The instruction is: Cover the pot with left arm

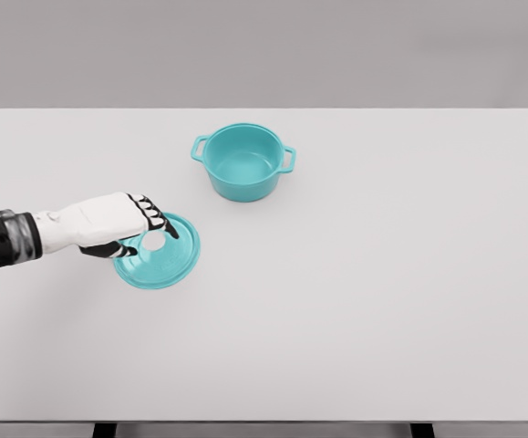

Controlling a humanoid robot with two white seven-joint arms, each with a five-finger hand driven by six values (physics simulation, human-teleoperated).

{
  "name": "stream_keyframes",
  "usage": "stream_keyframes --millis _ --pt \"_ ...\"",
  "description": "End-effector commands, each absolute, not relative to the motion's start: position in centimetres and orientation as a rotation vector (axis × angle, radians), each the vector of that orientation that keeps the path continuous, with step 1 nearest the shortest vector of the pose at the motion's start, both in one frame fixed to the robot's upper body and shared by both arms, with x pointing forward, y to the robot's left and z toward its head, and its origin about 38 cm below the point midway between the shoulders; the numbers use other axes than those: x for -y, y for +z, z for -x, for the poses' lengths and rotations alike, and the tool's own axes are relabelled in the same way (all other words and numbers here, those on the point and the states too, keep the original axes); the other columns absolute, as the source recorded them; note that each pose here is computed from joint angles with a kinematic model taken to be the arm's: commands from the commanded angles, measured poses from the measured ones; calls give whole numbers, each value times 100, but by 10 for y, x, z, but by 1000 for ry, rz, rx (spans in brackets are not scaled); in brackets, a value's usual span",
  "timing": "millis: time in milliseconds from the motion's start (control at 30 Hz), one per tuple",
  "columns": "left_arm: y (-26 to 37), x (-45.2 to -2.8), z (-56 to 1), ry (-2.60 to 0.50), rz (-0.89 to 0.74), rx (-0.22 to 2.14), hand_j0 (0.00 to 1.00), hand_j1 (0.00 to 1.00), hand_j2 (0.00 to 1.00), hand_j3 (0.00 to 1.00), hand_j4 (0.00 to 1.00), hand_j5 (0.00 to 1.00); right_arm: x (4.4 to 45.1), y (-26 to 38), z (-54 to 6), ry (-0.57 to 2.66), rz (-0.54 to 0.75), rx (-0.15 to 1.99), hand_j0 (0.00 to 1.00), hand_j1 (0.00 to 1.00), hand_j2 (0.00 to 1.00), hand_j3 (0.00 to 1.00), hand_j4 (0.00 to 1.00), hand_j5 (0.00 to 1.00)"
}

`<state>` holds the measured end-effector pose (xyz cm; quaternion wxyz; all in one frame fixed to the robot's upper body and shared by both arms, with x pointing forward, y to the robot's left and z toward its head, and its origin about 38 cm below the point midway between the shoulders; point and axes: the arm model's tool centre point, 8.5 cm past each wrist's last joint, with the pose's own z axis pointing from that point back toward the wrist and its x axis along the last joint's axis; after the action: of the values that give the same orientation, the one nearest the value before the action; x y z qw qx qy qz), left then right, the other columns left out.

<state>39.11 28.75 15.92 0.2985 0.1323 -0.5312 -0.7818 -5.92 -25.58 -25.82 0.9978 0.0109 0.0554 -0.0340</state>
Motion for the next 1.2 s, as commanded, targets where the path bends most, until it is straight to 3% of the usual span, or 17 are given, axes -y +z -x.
stream_keyframes --millis 0,1167 --pt "156 -283 -393 -2074 -354 1412 75 75 75 75 75 75 256 -258 59 -68 -22 -111 100 100 100 100 100 100" --pt "141 -279 -398 -2064 -344 1385 70 70 70 70 70 70 256 -258 59 -68 -22 -111 100 100 100 100 100 100"
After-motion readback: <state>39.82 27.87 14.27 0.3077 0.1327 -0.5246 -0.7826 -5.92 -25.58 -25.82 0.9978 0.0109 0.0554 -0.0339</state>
